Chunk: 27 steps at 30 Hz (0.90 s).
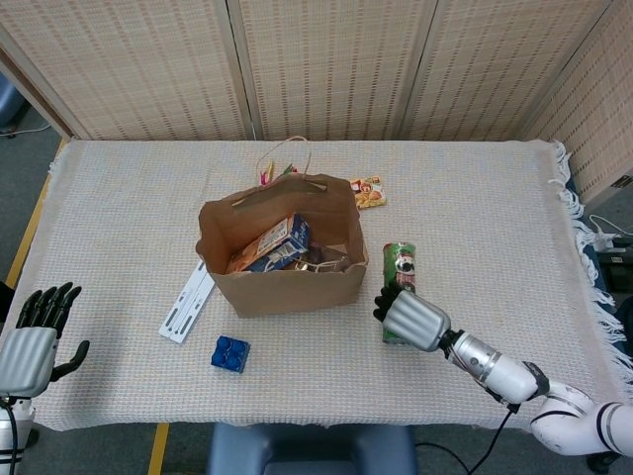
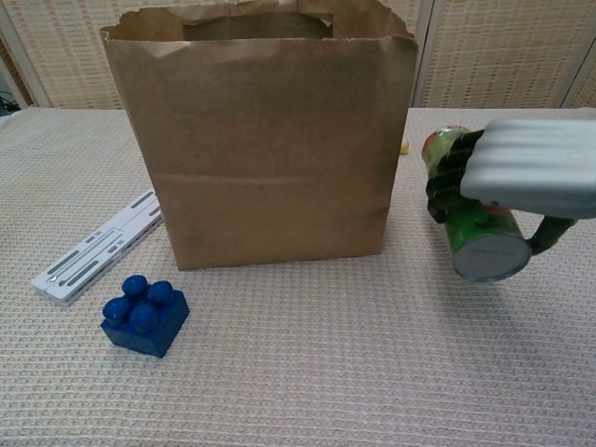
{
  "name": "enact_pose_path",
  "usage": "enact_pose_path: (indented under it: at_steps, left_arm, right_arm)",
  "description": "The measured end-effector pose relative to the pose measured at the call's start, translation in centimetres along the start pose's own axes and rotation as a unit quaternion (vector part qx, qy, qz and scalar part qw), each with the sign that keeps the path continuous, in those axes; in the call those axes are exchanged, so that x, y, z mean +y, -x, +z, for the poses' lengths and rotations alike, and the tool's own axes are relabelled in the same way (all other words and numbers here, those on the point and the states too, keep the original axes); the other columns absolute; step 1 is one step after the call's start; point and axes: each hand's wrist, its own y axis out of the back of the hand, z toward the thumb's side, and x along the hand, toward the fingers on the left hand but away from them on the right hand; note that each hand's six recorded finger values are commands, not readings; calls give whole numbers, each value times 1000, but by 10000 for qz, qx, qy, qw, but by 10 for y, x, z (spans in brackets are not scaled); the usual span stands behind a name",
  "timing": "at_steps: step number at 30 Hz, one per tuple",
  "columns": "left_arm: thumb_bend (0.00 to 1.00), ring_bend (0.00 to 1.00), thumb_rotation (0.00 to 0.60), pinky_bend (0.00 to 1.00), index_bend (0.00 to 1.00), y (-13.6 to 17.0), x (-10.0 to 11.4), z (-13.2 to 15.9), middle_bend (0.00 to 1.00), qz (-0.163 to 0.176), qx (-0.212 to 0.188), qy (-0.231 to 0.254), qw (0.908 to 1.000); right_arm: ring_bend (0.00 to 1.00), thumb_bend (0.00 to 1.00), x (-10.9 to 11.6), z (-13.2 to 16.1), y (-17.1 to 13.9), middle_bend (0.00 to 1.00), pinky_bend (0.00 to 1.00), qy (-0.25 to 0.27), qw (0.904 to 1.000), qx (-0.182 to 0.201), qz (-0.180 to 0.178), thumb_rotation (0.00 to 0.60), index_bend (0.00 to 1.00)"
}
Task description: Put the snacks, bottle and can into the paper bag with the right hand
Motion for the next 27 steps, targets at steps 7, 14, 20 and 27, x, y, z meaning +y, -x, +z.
enact_pose_path:
  at_steps: [7, 14, 20, 27]
  left_arm:
    - [377, 0, 600, 0, 35, 0, 0, 0, 0, 8, 7, -11, 10000]
    - [377, 0, 600, 0, 36, 0, 0, 1, 0, 15, 8, -12, 10000]
    - [377, 0, 600, 0, 35, 0, 0, 0, 0, 11, -1, 16, 10000]
    - [378, 0, 600, 0, 45, 0, 0, -1, 0, -16, -38, 101, 9999]
  right_arm:
    - [698, 311, 57, -59, -27, 678, 727, 151, 9914, -896, -938, 600, 860]
    - [698, 312, 102, -88, -28, 678, 723, 236, 9783, -1353, -1550, 600, 860]
    - [698, 312, 173, -105, 6, 678, 719, -274, 9626, -1676, -2109, 600, 860]
    - [698, 312, 225, -74, 67, 678, 717, -510, 9580, -1600, -2325, 600, 860]
